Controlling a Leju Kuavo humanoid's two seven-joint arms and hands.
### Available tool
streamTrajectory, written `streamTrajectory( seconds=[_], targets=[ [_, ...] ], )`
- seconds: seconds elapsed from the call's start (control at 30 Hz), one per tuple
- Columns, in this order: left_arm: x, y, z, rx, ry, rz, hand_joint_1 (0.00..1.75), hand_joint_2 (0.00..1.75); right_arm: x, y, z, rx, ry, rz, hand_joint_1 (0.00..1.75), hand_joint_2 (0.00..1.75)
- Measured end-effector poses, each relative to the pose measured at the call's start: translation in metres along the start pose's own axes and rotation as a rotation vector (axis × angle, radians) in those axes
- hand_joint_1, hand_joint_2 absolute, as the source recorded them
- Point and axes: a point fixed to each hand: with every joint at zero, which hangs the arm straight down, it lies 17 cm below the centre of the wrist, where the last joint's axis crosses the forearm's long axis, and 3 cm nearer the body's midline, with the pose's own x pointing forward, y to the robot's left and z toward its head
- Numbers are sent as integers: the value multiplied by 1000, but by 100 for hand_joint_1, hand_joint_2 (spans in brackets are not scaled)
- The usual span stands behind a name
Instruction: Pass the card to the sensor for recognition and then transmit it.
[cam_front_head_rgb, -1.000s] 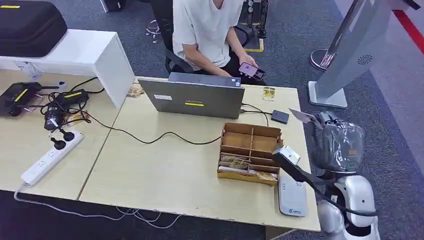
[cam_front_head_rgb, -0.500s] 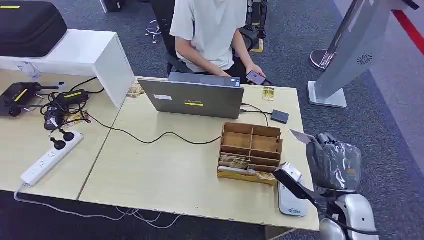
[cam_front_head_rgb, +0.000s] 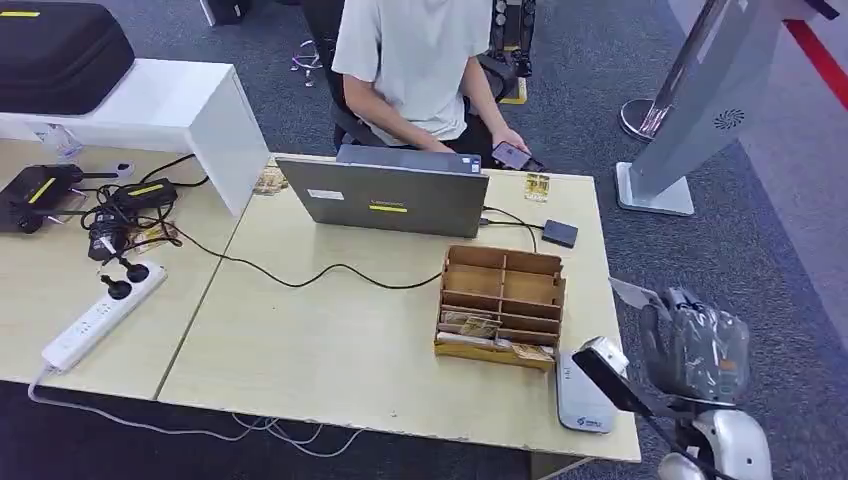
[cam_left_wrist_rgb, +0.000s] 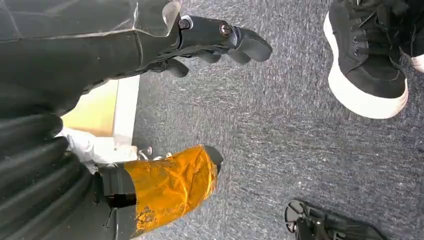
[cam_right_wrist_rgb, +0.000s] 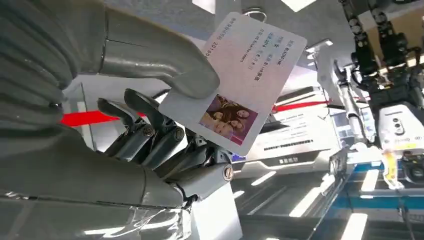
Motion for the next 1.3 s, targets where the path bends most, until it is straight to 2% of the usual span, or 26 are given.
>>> streamTrajectory(
  seconds=[0.6, 1.3],
  targets=[
    [2, 10, -1, 26, -4, -6, 0, 175, -10, 31, 31, 60, 55, -55, 175, 175],
    [4, 10, -1, 26, -14, -6, 0, 175, -17, 55, 44, 112, 88, -79, 175, 175]
  ],
)
